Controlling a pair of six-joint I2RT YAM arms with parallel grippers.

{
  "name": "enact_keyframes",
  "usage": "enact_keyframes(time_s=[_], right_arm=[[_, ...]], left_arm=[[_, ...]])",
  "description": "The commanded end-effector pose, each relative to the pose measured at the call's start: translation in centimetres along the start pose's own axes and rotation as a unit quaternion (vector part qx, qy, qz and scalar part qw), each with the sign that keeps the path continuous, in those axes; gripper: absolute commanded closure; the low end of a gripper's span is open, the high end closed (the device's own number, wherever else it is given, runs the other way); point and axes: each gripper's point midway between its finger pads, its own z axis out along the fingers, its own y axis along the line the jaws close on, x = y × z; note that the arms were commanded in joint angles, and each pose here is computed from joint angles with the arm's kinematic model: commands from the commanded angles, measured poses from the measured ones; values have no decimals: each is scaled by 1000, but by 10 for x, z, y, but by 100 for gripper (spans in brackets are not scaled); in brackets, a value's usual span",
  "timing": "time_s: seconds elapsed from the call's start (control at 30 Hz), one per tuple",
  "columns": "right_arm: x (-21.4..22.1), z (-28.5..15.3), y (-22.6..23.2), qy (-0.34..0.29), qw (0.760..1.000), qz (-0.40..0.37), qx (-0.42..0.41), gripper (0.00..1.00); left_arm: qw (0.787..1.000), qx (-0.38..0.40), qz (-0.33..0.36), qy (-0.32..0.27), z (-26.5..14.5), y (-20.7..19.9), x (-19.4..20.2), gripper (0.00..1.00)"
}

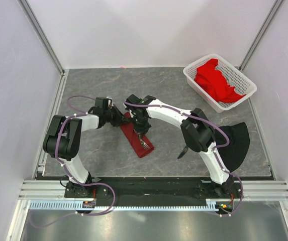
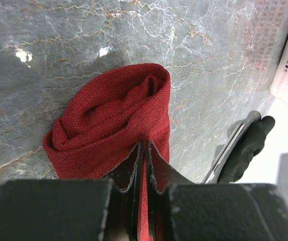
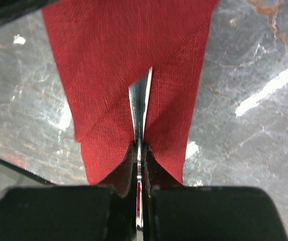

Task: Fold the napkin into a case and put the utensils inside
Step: Insert the fork into the folded napkin.

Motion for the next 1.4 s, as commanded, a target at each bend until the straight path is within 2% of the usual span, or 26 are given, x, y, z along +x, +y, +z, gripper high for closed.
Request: enact_keyframes(time_s=[0.0,0.27,0.63,0.83,1.07,1.37], right_arm=[[-27,1,4,-39,999,8,-10,100],[-30,-4,-6,-45,999,20,2,100],[-38,-10,-10,-53,998,33,4,100],[-48,-10,-8,-64,997,37,3,100],[-59,-7,-10,-71,997,41,2,100],[-69,1,-6,-68,997,22,-10,100]], left_arm=[[1000,14,15,-13,-6,-13,-5,91],[999,4,28,-39,-15,-27,-23,90],[998,-28,22,-59,3,-19,-48,91],[997,-52,13,-59,3,-2,-52,91],[997,-34,24,-69,-11,-12,-50,91],[998,-31,17,-50,-5,-9,-43,91]])
